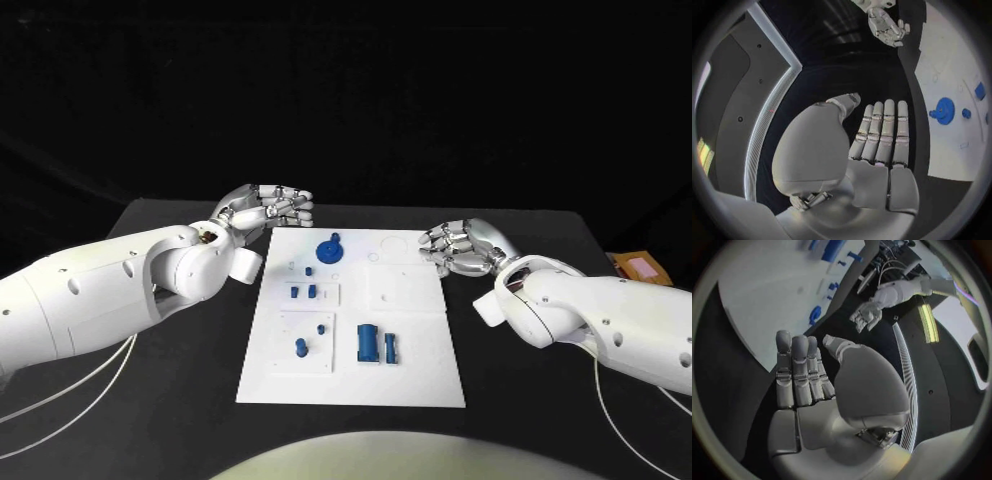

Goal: Assemble the parts on the task board

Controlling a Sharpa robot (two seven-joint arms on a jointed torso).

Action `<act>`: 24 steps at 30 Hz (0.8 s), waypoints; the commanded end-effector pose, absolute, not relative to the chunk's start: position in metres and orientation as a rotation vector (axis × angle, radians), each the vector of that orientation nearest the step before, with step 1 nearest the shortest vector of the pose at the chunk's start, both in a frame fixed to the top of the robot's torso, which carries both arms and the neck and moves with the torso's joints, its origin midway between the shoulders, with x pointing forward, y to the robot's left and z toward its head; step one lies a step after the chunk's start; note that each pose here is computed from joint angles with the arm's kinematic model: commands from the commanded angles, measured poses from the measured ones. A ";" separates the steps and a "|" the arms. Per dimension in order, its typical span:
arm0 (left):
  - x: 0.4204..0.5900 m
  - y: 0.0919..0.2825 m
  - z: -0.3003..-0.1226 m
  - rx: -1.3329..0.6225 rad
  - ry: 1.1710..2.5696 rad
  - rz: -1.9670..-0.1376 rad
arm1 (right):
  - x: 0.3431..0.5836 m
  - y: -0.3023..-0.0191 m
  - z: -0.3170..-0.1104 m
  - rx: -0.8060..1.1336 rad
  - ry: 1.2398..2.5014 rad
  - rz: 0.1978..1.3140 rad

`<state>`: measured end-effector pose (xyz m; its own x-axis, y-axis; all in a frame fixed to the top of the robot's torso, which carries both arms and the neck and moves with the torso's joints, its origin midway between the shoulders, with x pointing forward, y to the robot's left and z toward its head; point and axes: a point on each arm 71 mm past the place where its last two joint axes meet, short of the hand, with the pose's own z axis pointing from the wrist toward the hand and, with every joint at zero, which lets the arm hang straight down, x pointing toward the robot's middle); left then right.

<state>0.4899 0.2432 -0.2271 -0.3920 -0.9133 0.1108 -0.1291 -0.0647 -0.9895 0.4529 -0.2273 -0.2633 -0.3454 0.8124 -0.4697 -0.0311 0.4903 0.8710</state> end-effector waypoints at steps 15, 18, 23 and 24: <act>0.503 0.244 -0.238 -1.201 1.408 -1.457 | 0.492 -0.237 -0.261 0.991 1.500 1.142; 0.499 0.238 -0.238 -1.204 1.387 -1.435 | 0.487 -0.227 -0.254 1.034 1.439 1.170; 0.490 0.224 -0.235 -1.208 1.338 -1.377 | 0.474 -0.207 -0.238 1.131 1.311 1.212; 0.488 0.221 -0.234 -1.209 1.326 -1.364 | 0.472 -0.204 -0.235 1.146 1.292 1.217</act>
<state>0.4888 0.2198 -0.2367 -0.2545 -0.9585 0.1282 -0.0902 -0.1084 -0.9900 0.4739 -0.1993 -0.2382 -0.1859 0.9796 -0.0767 0.0305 0.0838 0.9960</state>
